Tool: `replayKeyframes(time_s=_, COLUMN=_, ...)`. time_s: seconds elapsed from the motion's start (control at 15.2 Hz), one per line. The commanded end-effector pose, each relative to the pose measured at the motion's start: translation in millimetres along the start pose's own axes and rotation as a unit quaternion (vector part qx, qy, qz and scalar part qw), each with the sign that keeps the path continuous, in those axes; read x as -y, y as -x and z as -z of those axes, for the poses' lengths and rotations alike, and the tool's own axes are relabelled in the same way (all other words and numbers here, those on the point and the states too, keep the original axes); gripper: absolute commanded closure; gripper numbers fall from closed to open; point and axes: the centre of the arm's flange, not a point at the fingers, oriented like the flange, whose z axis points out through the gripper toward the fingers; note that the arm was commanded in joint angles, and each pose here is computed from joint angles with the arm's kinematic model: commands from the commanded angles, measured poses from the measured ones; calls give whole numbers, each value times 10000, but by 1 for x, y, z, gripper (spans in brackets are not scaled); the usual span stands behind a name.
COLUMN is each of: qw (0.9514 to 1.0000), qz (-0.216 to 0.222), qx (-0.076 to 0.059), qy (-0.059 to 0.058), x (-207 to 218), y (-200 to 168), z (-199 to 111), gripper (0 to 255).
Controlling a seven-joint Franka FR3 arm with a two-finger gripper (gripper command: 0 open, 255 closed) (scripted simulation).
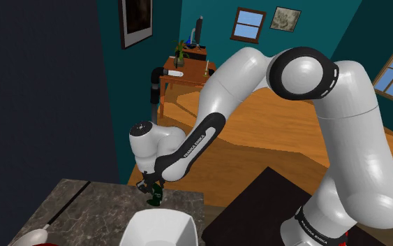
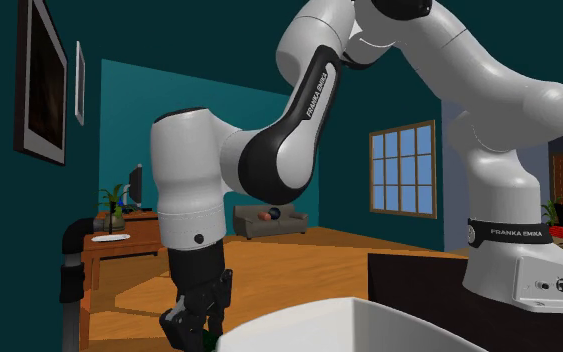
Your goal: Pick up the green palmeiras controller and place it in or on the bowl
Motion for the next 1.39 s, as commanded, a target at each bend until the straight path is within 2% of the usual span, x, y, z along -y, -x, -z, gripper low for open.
replayKeyframes(time_s=0.0, qw=10000, qz=0, qx=0, qy=0, x=0, y=0, z=0, gripper=255)
replayKeyframes(time_s=0.4, qw=10000, qz=0, qx=0, qy=0, x=0, y=0, z=0, gripper=255)
replayKeyframes(time_s=0.92, qw=10000, qz=0, qx=0, qy=0, x=-8, y=0, z=41, gripper=255)
replayKeyframes(time_s=0.99, qw=10000, qz=-1, qx=-1, qy=-2, x=-6, y=-1, z=37, gripper=255)
replayKeyframes(time_s=1.06, qw=10000, qz=-1, qx=-1, qy=-2, x=-6, y=-1, z=37, gripper=0)
replayKeyframes(time_s=1.12, qw=9981, qz=-612, qx=28, qy=52, x=-7, y=11, z=39, gripper=0)
replayKeyframes(time_s=1.19, qw=9924, qz=-1222, qx=58, qy=107, x=-5, y=23, z=42, gripper=0)
replayKeyframes(time_s=1.25, qw=9830, qz=-1826, qx=87, qy=161, x=-3, y=34, z=45, gripper=0)
replayKeyframes(time_s=1.32, qw=9772, qz=-2111, qx=101, qy=186, x=-1, y=40, z=46, gripper=0)
